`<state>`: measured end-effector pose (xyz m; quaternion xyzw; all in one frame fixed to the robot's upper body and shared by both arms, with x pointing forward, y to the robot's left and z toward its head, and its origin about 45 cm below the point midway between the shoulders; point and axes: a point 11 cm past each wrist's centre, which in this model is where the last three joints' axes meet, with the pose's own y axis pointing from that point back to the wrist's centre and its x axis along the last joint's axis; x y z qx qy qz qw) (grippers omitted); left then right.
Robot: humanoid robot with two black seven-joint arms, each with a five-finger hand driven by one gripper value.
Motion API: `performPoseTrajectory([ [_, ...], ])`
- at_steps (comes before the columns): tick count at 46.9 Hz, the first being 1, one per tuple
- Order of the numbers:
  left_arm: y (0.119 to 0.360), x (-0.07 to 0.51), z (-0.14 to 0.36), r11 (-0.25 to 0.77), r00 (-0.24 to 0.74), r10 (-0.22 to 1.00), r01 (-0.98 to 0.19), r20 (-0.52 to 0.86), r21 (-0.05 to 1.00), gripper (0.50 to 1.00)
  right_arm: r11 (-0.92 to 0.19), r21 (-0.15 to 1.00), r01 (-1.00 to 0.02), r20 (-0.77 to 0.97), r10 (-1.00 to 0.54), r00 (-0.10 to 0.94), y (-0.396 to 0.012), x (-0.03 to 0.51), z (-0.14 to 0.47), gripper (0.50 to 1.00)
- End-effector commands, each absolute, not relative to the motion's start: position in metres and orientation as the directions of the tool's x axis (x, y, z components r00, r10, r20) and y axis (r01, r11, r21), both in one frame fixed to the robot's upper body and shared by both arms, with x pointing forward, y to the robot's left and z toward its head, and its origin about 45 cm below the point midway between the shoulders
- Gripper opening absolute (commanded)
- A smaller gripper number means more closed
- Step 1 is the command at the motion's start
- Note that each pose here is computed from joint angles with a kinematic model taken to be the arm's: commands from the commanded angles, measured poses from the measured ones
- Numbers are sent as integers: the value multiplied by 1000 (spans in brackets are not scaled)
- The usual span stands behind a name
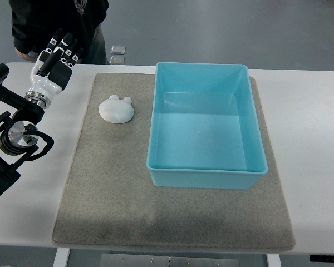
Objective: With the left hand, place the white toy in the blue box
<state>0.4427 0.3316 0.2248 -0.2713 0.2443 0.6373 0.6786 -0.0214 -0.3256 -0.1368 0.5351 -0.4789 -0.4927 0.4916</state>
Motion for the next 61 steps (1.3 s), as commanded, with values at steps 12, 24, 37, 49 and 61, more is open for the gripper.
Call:
performPoseTrajectory([
  [12,331,442,224,47,73,732,-997,-677,-57,994,-58,998,-28,-56,-997,56,-326,-21,-137,936],
  [24,331,443,224,43,71,728,-997,-682,-58,994,-58,998,-28,-56,-997,56,-326,-21,-137,936],
  [37,330,449,235,46,88,732,-996,-675,-80,994,-58,998,-28,-56,-997,56,-326,-21,-137,936],
  [49,328,449,235,58,97,737,-995,-669,-80,994,-58,998,-28,-56,-997,56,-326,-21,-137,936],
  [61,328,452,239,112,166,731,-986,-662,-123,994,-58,998,-28,-56,-997,56,-326,-21,-137,936],
])
